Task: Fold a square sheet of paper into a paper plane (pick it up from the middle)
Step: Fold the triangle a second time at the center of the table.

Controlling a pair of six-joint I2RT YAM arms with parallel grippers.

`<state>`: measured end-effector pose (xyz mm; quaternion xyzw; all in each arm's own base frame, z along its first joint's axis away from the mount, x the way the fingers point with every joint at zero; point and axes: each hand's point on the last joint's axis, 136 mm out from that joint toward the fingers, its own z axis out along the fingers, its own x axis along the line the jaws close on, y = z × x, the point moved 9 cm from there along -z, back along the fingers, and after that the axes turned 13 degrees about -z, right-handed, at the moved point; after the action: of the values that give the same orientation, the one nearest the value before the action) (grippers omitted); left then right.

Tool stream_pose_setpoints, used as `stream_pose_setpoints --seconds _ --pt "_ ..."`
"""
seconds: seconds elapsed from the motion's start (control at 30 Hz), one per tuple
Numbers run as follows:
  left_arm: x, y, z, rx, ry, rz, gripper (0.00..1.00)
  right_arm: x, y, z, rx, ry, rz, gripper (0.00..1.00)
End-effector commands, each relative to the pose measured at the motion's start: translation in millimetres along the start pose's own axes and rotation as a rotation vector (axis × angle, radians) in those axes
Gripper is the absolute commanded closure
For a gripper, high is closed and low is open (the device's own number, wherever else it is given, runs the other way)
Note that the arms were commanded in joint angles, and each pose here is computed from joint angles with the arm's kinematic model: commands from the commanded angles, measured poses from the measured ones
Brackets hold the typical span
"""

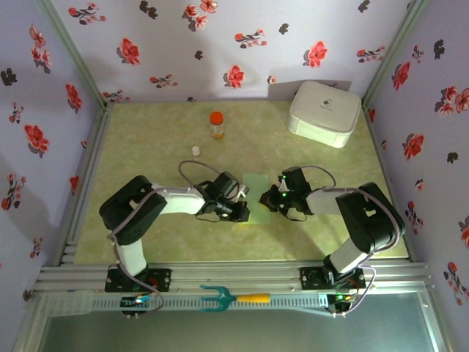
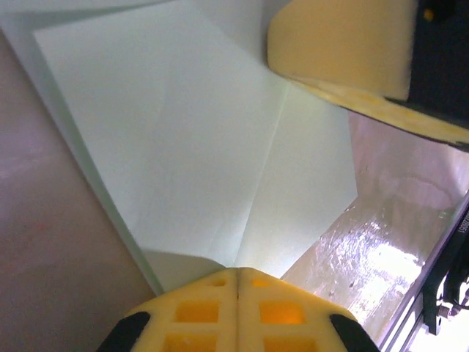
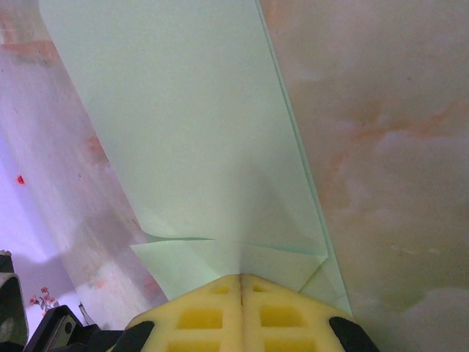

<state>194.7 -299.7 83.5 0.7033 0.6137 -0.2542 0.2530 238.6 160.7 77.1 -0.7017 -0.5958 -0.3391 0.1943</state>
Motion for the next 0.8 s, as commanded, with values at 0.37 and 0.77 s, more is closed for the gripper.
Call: stream_pose_setpoints --seconds 0.37,0.77 --pt "16.0 -27.6 -26.0 0.036 0.099 0.006 1.0 -27.1 -7.2 3.3 0.024 -0.153 0.057 1.0" --pt "-24.7 31.0 -23.1 -0.105 -0.027 0.023 1.0 -23.2 -4.7 4.1 0.021 -0.125 0.056 1.0"
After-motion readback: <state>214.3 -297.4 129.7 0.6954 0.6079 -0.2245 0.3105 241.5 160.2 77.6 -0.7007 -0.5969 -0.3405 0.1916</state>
